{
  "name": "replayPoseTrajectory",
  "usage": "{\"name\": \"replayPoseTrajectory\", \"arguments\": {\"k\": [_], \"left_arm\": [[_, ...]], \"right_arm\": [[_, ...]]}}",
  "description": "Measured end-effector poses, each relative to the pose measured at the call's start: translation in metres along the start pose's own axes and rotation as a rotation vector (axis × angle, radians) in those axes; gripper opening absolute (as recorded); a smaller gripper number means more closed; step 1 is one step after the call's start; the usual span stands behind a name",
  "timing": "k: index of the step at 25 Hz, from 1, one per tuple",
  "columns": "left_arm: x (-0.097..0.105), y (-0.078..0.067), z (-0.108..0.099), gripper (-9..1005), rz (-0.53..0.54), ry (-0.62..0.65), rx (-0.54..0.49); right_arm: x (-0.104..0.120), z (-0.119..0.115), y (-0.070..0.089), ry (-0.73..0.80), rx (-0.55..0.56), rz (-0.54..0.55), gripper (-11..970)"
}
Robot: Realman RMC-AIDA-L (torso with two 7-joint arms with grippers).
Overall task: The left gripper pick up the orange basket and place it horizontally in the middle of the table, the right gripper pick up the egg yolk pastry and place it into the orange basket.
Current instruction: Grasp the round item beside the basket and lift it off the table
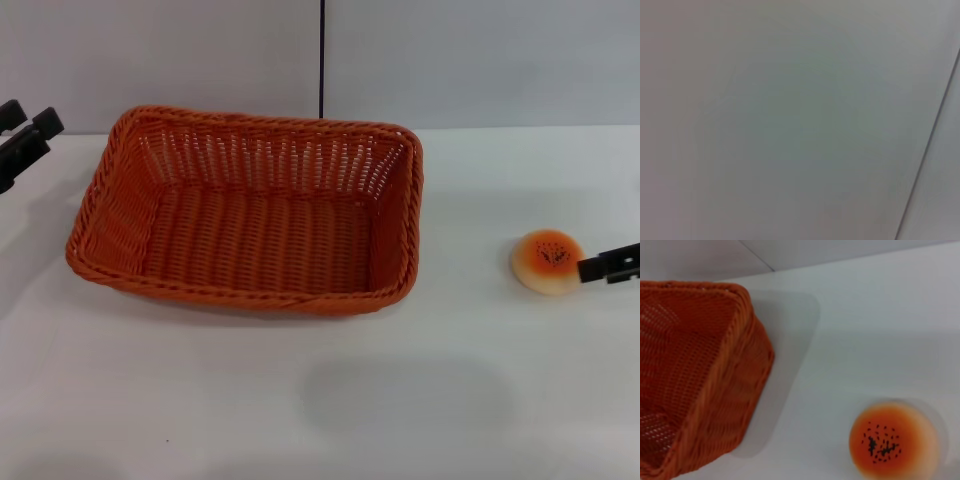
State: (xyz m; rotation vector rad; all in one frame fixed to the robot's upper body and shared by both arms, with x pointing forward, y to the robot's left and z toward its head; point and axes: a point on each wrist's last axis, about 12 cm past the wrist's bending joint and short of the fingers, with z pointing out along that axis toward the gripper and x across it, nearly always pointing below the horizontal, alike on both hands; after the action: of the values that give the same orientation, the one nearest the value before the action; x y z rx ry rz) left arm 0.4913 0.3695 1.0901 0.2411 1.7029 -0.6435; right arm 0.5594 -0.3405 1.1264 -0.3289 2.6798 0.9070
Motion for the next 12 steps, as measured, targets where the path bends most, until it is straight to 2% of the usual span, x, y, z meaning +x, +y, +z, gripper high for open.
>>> {"name": "replayPoseTrajectory", "arguments": {"k": [6,12], "left_arm": [[0.001,0.001,-0.005,584,-0.008,-0.011,-0.009],[-0.002,0.0,-0.008,584,-0.016,-0.044,0.015]], "right_arm": [[-0.001,0.013,-0.006,-0.005,0.022,0.016,572],[0.0,0.019,-0.018,-0.05,0.069,0.051,571]]}}
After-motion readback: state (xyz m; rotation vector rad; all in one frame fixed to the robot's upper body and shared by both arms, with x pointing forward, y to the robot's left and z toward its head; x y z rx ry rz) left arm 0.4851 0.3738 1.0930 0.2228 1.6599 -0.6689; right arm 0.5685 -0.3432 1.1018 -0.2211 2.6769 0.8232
